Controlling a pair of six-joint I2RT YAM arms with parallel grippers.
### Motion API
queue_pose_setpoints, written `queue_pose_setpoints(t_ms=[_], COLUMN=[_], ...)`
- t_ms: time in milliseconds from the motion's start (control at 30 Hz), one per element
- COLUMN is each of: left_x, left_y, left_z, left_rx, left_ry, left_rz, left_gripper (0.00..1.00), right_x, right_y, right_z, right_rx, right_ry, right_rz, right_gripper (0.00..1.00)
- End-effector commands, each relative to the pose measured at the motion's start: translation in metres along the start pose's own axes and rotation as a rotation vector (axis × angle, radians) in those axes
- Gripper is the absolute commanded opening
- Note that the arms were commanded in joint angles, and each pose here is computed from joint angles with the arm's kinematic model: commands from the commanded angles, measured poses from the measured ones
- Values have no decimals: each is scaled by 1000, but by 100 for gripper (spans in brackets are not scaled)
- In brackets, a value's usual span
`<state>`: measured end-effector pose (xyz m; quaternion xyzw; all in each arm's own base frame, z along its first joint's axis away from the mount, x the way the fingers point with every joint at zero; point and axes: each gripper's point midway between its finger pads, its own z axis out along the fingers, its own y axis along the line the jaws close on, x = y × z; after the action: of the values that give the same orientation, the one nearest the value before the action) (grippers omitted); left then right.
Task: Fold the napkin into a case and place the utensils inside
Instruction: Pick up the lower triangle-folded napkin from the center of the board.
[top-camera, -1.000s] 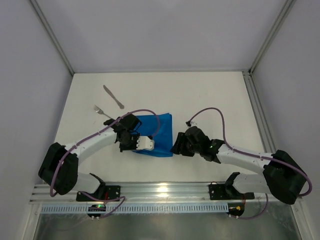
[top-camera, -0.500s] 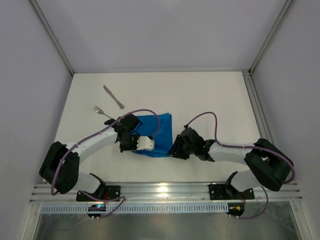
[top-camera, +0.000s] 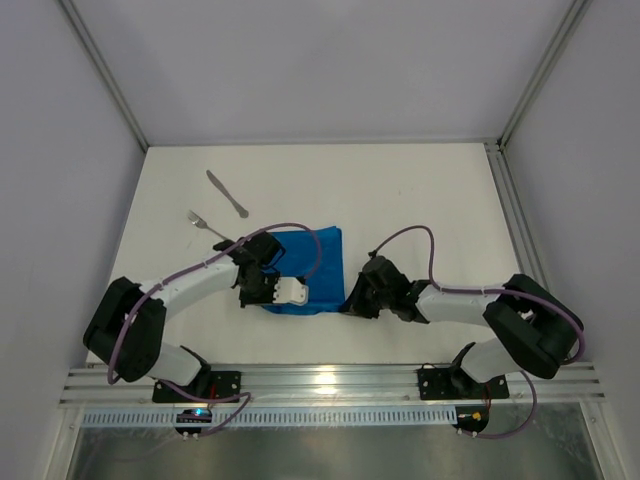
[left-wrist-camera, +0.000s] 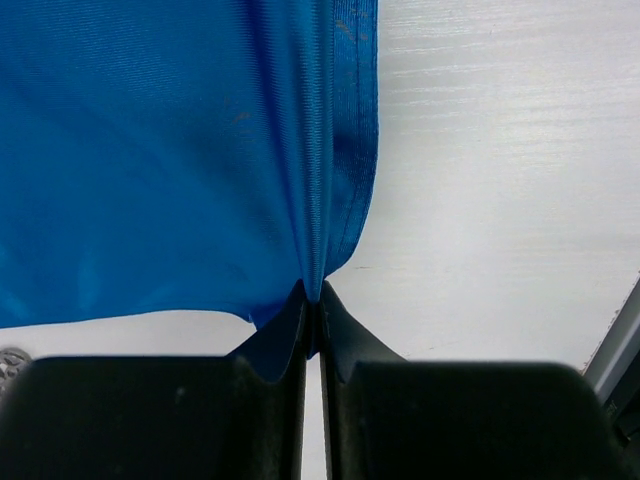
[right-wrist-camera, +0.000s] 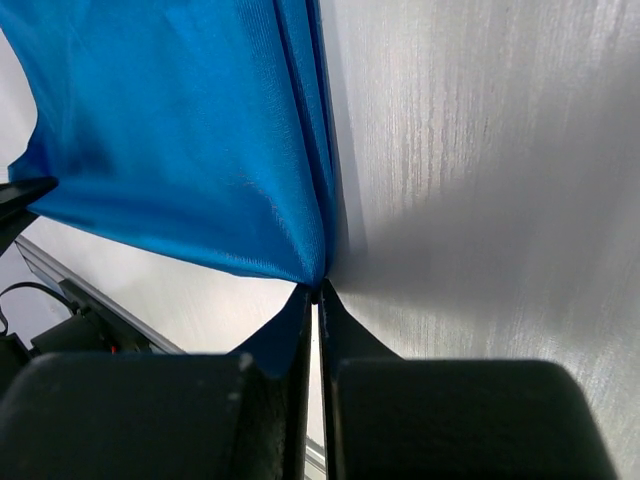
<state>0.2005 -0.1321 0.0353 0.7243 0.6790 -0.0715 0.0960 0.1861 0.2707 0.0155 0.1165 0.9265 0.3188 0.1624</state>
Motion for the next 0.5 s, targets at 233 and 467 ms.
queue_pose_setpoints(t_ms=[233,467], left_x=[11,-1], left_y=[1,-3], left_z=[-2,-21], left_rx=[-16,9], left_ry=[50,9], left_rz=[47,42], left_gripper=[2,0], right_x=[-5,-44], right_y=[4,55], right_z=[-16,-73], right_rx=[-15,-110], right_ry=[51,-255], right_rz=[-193,-656], right_gripper=[16,56])
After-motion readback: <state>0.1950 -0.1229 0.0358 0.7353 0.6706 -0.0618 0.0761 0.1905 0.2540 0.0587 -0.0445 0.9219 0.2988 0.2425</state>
